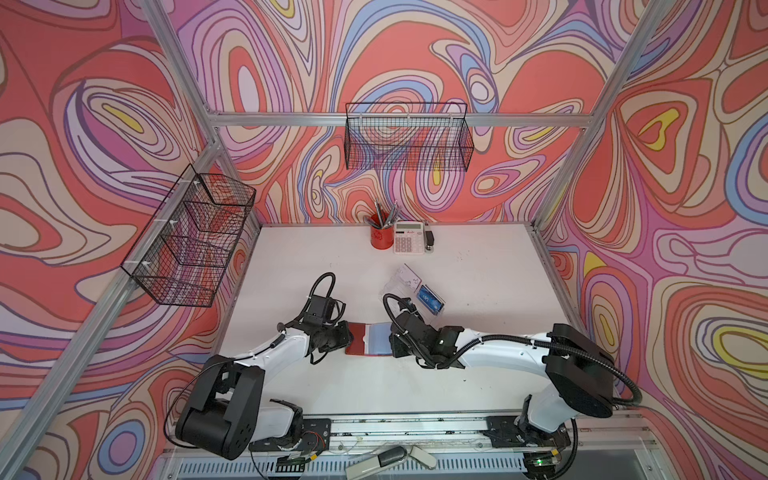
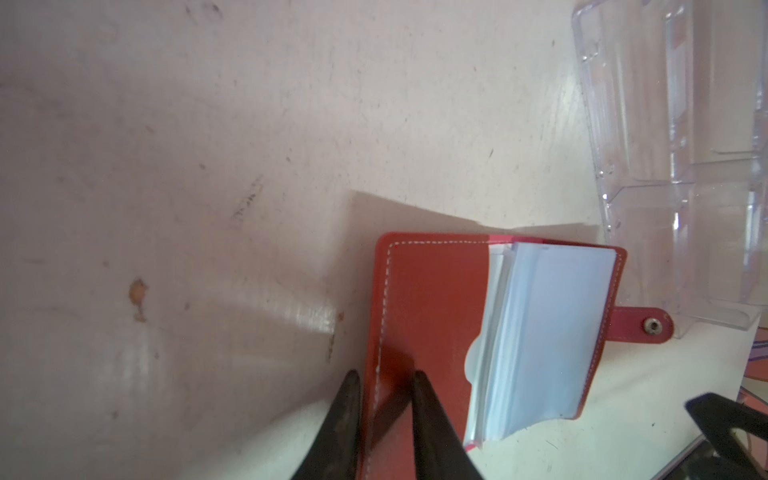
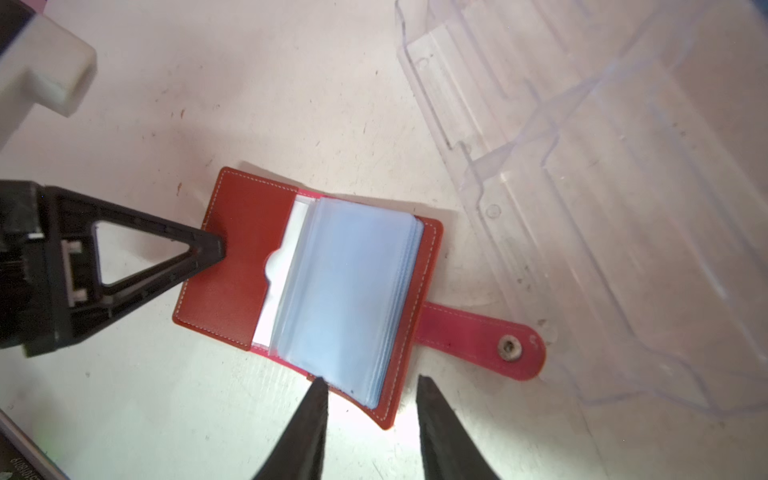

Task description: Put the credit cards into the card holder

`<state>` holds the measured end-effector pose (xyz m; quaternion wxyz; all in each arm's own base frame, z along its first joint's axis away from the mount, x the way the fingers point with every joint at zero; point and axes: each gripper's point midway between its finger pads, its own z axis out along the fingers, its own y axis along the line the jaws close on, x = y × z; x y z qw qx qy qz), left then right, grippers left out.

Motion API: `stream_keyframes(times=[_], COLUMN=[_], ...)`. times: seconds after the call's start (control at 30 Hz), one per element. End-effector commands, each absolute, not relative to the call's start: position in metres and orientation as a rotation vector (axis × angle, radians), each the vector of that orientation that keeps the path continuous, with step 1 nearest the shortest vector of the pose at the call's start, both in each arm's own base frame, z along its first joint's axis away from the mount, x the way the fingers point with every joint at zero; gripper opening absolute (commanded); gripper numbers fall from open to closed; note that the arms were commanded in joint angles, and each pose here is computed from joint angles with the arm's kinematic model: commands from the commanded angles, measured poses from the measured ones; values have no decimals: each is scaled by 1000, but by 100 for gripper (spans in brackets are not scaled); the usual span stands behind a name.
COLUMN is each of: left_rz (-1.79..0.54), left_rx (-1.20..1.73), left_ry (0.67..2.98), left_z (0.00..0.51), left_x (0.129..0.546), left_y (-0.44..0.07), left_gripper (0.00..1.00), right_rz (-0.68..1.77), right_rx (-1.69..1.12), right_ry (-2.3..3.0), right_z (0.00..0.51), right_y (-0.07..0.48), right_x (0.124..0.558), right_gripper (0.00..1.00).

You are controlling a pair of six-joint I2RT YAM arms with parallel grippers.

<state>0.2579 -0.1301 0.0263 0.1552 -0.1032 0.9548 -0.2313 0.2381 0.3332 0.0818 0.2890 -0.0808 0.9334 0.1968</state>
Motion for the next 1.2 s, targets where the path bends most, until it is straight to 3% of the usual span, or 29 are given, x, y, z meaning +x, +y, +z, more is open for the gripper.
stream_keyframes(times=[0.0,0.43,1.17], left_rz=[-709,-828,-801], left_rx=[-308,-446,-435], left_ry=[2714,2731,2723], left_z=[33,12,17], left_x=[267,258,258], left_y=[-135,-131,-128], left_gripper=[27,18,18], right_rz=[518,640,482], right_rx=[-177,-177,-173], right_ry=[2479,2505,2530], right_z=[89,71,47], right_y=[321,346,349], right_x=[235,231,247], right_gripper=[38,35,33])
